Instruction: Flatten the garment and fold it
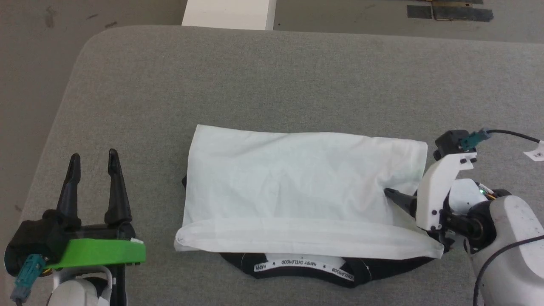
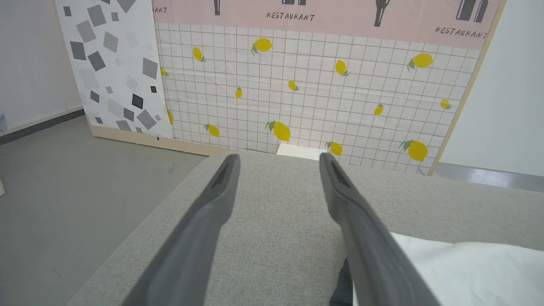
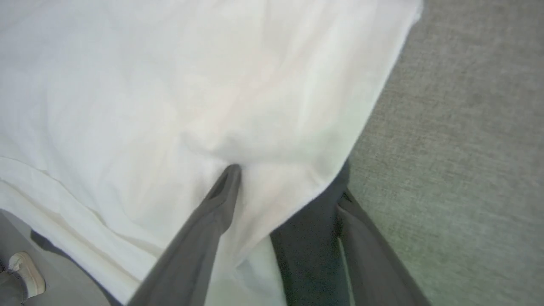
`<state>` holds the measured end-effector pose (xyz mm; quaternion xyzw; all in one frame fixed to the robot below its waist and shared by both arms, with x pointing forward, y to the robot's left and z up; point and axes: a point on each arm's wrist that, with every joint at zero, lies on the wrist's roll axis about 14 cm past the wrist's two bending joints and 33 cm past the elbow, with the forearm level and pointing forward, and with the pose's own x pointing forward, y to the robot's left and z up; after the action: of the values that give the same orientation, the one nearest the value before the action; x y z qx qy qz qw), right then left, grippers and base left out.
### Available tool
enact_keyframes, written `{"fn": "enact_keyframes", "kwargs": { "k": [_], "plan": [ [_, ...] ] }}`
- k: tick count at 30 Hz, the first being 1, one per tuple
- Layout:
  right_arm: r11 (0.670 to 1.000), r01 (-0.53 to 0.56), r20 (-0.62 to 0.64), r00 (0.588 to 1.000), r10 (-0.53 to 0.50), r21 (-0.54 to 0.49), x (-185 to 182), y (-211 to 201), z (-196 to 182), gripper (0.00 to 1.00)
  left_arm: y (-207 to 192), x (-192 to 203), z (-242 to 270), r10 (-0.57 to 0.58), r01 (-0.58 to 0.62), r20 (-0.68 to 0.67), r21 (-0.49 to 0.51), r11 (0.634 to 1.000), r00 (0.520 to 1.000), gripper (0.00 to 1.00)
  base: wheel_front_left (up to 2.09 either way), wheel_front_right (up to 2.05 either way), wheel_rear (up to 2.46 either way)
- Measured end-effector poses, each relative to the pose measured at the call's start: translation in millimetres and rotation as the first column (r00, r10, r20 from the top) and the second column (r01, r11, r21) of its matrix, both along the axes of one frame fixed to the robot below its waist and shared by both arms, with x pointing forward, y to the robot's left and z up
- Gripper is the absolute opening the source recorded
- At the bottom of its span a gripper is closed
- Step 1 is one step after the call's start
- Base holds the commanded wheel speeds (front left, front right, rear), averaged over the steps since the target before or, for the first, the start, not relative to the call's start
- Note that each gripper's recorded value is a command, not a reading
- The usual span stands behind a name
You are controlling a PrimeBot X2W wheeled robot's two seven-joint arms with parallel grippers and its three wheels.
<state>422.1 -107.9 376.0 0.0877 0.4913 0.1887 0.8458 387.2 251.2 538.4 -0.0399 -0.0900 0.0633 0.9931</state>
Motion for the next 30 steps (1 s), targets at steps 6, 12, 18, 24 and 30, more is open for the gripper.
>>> {"fn": "enact_keyframes", "kwargs": {
  "k": [6, 12, 18, 24, 30],
  "plan": [
    [0.999, -0.032, 0.002, 0.999, 0.032, 0.013, 2.6, 14.3, -1.5, 1.0, -4.8, -0.9, -3.4, -0.009, 0.009, -0.003, -0.01, 1.0, 1.0, 1.0, 0.0, 0.0, 0.0],
    [1.0, -0.007, -0.004, 1.0, 0.007, 0.017, 3.7, 7.8, -2.4, 0.0, -5.8, -1.5, -1.7, -0.012, 0.012, 0.007, -0.014, 1.0, 1.0, 1.0, 0.0, 0.0, 0.0],
    [0.998, 0.051, -0.005, 0.999, -0.051, 0.033, -0.5, -9.9, 2.3, 0.0, -10.9, -4.6, 5.5, -0.027, 0.027, 0.031, -0.021, 0.999, 0.999, 1.0, 0.0, 0.0, 0.0],
    [0.982, 0.173, 0.018, 0.985, -0.172, -0.077, -4.2, -83.7, 8.9, 0.0, -17.3, -10.4, 7.3, -0.041, 0.041, 0.036, -0.016, 0.999, 0.999, 1.0, 0.0, 0.0, 0.0],
    [0.909, 0.323, 0.123, 0.946, -0.3, -0.263, -1.9, -172.2, 30.0, 0.0, -21.3, -13.8, 10.1, -0.052, 0.052, 0.046, -0.018, 0.998, 0.998, 1.0, 0.0, 0.0, 0.0]
  ]
}}
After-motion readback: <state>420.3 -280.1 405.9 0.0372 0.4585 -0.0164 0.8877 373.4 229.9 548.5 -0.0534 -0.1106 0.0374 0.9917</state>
